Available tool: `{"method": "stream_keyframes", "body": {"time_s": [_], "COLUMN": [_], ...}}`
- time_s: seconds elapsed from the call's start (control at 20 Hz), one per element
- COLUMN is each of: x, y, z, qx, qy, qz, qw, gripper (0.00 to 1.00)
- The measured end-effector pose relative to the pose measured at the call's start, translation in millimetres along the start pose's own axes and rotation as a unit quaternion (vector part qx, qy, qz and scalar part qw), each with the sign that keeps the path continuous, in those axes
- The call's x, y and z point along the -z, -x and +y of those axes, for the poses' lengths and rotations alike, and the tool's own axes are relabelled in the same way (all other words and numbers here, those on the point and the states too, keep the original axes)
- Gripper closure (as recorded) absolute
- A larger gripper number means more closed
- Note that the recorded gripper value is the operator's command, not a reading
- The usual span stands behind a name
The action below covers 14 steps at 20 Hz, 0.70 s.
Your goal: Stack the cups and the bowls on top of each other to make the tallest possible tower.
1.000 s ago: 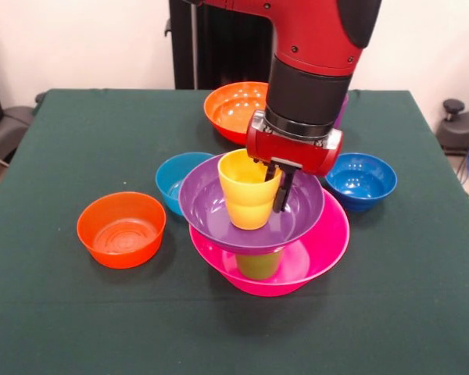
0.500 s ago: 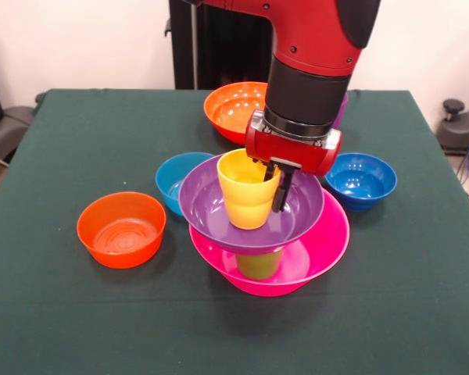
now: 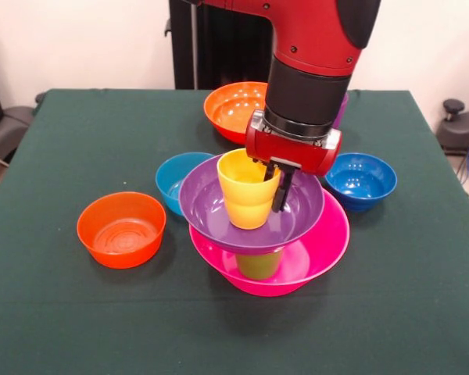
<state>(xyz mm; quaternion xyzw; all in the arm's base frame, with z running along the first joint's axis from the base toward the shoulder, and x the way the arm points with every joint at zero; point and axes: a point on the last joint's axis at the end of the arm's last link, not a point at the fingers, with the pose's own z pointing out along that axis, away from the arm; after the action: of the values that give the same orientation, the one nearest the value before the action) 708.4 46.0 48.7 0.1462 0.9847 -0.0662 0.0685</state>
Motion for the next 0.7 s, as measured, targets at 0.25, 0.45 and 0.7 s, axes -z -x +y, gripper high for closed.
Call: {"method": "stream_keyframes", "body": {"time_s": [0.25,0.45,0.7], "x": [0.2,0.2,0.3], "y": [0.2,0.2,0.2], "z": [-1.1,-1.8,-2.7], "qx": [0.000,0.000,0.000], "qy": [-0.001,-0.002,-0.003], "qz": [0.000,0.000,-0.001], "qw": [1.0000,1.0000,1.0000], "gripper": [0.00,0.00,0.00]}}
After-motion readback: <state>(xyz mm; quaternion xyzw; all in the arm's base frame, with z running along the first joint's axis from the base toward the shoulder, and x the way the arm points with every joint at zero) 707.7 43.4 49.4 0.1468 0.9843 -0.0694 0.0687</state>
